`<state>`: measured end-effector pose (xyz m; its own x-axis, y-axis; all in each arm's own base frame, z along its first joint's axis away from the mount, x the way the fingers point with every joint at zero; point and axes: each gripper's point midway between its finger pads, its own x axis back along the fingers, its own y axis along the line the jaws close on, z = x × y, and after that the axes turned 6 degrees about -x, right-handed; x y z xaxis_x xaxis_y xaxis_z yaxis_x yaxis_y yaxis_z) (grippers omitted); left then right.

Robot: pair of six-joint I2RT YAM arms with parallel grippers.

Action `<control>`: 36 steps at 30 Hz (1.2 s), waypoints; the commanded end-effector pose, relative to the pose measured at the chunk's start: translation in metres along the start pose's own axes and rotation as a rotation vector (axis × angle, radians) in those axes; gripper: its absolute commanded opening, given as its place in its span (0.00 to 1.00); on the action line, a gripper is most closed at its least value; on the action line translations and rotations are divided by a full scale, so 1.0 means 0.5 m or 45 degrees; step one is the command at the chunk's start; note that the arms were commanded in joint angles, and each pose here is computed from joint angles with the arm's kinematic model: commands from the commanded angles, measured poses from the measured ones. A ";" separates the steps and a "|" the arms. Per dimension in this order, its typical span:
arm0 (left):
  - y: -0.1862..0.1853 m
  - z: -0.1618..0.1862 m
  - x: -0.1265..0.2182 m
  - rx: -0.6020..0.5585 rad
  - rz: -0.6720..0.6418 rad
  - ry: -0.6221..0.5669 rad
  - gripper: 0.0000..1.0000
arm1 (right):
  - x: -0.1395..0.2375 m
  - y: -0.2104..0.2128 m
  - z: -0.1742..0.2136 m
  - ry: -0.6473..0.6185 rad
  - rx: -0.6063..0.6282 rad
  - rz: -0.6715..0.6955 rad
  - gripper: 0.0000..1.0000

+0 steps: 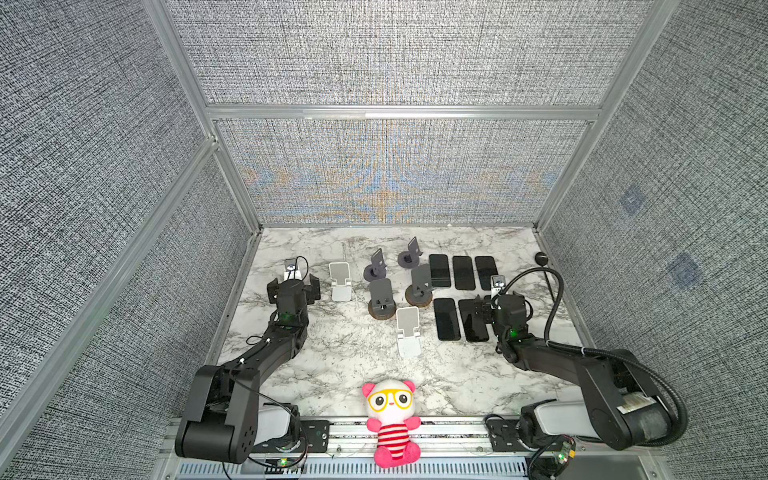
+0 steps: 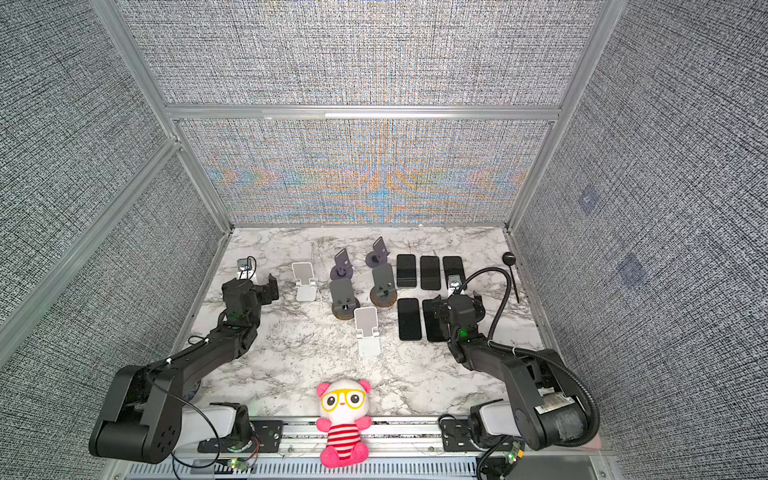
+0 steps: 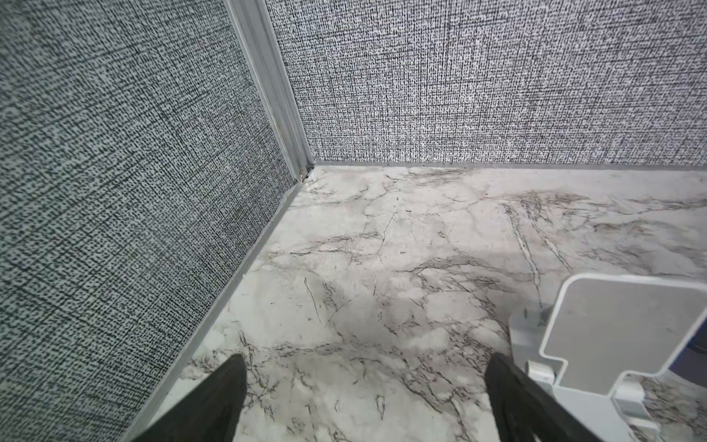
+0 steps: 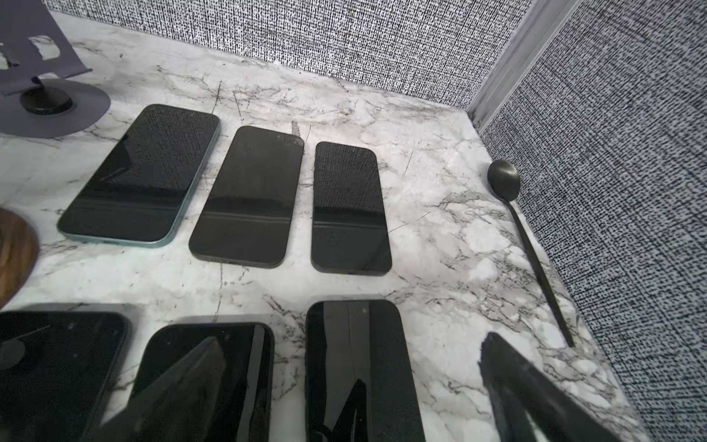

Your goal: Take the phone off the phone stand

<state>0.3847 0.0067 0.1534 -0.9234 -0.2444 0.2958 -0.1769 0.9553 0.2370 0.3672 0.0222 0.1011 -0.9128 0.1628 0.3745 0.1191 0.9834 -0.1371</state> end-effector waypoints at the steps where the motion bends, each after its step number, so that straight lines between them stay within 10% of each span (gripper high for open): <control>1: 0.017 0.020 0.007 -0.013 -0.061 -0.008 0.98 | -0.006 0.002 -0.040 -0.125 -0.015 -0.016 0.99; 36: 0.012 0.096 -0.045 0.096 0.050 -0.050 0.98 | -0.053 -0.046 0.001 -0.085 -0.184 0.014 0.99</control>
<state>0.3841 0.0295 0.0937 -0.9225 -0.2211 0.3164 -0.1751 0.9702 0.1674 0.3895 -0.0069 0.0981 -0.9384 0.1810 0.2944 0.1877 0.9822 -0.0055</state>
